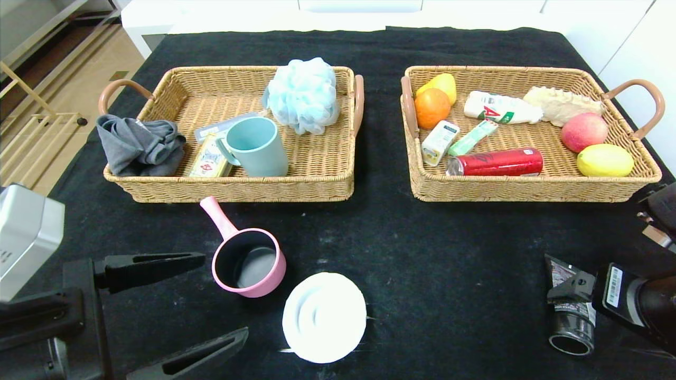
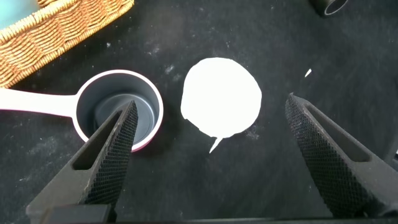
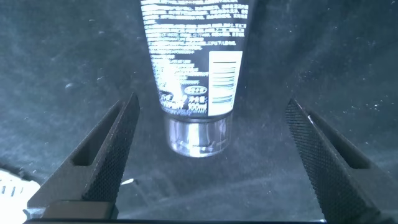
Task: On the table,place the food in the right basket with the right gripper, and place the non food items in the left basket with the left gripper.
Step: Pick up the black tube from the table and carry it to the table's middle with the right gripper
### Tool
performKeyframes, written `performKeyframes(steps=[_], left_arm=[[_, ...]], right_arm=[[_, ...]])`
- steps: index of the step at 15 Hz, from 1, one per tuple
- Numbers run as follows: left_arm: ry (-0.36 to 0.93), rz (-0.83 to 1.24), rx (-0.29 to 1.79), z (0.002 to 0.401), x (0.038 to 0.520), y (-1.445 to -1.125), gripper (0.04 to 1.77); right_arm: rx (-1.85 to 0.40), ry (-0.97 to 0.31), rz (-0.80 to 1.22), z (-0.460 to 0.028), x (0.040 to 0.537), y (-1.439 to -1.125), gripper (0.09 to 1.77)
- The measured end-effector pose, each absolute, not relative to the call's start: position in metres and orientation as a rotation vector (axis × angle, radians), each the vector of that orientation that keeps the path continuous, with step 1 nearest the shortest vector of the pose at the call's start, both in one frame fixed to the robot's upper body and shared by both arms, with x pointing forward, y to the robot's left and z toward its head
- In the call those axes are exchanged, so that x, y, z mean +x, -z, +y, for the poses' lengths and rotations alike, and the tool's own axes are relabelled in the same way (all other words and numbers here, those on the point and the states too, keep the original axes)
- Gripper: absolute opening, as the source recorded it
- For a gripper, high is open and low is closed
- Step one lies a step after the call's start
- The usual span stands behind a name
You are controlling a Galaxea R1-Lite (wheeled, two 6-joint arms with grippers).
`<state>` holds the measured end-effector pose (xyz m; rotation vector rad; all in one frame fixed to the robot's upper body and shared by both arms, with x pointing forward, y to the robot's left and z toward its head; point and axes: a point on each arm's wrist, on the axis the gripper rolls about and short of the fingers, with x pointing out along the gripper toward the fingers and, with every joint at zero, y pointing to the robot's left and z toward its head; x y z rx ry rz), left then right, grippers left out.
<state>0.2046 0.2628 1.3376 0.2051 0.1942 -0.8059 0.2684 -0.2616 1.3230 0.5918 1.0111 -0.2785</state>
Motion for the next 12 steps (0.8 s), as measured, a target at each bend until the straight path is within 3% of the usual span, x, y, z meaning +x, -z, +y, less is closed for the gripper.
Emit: performKeyframes(steps=[9, 10, 12], left_arm=[[0.807, 0.193, 0.205, 0.263, 0.205, -1.338, 1.72], [0.807, 0.193, 0.205, 0.263, 0.205, -1.338, 1.72], [0.807, 0.192, 0.205, 0.263, 0.205, -1.338, 1.72]], right_arm=[[0.615, 0.253, 0.986, -0.256, 0.282, -1.302, 1.71], [0.621, 0.245, 0.984, -0.255, 0.283, -1.302, 1.62], [0.617, 0.246, 0.986, -0.255, 0.283, -1.300, 1.27]])
